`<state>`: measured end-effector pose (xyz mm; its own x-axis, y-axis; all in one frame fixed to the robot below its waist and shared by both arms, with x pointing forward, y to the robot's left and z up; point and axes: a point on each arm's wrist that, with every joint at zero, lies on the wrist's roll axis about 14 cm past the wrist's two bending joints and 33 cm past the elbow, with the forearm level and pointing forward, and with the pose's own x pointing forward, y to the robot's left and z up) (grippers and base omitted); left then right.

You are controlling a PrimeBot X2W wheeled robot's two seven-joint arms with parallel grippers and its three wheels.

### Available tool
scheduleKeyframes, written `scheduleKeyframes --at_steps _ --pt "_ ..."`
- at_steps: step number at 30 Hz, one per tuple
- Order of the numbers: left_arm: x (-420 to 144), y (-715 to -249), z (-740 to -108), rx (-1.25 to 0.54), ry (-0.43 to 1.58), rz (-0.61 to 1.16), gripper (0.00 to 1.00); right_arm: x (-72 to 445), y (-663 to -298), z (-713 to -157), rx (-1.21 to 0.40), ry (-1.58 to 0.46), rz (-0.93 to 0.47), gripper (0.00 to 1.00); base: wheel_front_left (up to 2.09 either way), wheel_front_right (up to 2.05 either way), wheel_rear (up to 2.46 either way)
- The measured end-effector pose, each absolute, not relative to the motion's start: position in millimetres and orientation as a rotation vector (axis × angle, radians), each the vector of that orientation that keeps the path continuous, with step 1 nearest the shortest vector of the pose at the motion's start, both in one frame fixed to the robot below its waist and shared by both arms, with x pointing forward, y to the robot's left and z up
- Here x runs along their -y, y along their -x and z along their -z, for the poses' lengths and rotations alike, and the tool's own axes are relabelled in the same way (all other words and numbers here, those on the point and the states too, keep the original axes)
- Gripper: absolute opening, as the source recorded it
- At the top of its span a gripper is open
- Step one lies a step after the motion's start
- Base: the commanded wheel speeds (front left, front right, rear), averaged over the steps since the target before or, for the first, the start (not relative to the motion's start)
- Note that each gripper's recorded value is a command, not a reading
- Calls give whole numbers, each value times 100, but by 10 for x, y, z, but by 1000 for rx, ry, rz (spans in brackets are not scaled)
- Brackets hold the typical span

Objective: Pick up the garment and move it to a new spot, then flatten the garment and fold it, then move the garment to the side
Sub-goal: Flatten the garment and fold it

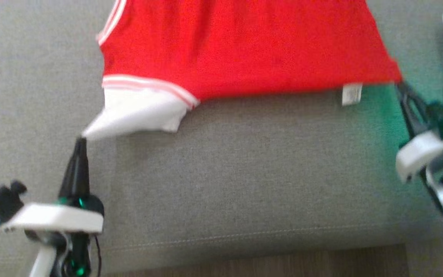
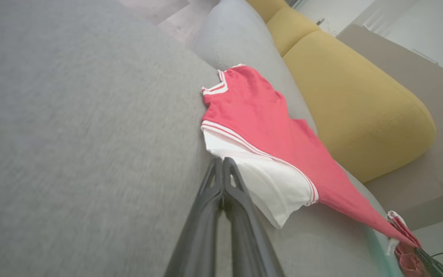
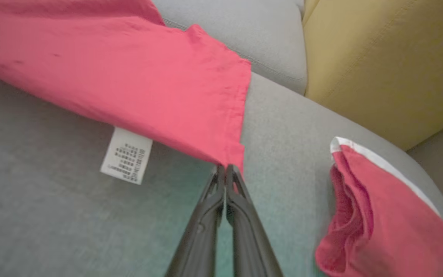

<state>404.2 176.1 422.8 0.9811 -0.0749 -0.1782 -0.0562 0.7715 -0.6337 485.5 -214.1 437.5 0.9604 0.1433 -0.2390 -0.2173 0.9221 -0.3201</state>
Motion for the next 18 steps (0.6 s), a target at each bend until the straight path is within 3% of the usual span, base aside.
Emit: scheduleKeyframes --at_steps 5,18 --pt "-1794 -3764 -4242 -207 729 -54 0 2187 -4406 -4411 -250 308 -147 0 0 0 0" --pt "-1857 -3307 -4409 -233 780 -170 0 2378 -3754 -4641 -297 340 -48 0 0 0 0"
